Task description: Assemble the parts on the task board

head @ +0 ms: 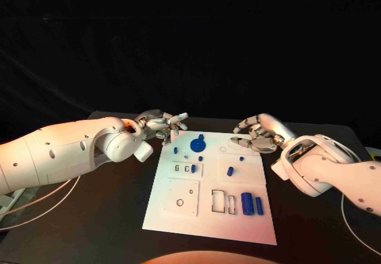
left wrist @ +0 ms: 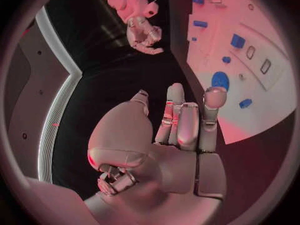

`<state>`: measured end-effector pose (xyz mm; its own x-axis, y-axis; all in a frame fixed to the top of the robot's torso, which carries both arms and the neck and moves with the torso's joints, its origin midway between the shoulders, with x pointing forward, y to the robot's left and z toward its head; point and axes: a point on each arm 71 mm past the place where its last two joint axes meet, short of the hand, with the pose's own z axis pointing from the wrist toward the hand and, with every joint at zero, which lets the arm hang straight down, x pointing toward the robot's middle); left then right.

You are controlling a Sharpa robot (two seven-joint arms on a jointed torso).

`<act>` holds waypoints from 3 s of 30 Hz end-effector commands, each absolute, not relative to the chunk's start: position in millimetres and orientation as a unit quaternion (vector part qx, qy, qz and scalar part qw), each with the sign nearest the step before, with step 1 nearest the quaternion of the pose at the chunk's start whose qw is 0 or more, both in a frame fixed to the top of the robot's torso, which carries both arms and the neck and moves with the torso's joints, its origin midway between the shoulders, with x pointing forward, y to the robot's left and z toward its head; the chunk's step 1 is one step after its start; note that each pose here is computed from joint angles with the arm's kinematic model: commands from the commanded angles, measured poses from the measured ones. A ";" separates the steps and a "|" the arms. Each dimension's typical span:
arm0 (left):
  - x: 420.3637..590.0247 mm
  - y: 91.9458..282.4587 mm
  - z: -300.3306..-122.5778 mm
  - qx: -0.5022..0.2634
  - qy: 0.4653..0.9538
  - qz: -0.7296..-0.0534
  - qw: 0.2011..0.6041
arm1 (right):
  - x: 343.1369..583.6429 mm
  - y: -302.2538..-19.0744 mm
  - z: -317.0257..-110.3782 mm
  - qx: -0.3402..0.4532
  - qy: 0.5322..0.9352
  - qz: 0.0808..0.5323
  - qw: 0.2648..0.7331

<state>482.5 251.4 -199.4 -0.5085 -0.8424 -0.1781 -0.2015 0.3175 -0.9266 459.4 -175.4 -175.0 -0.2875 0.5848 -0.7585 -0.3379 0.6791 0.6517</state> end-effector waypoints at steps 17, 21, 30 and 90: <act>498.2 195.6 -195.4 -0.073 0.900 -0.191 0.386 | 479.5 -236.6 -172.0 0.223 0.689 0.382 0.574; 501.0 186.6 -196.1 -0.046 0.906 -0.176 0.381 | 480.9 -239.6 -172.5 0.224 0.690 0.377 0.576; 504.0 174.4 -203.2 -0.020 0.917 -0.160 0.364 | 482.3 -239.8 -172.4 0.223 0.688 0.378 0.578; 506.2 157.0 -224.7 0.031 0.949 -0.127 0.286 | 486.6 -226.0 -180.2 0.272 0.664 0.453 0.529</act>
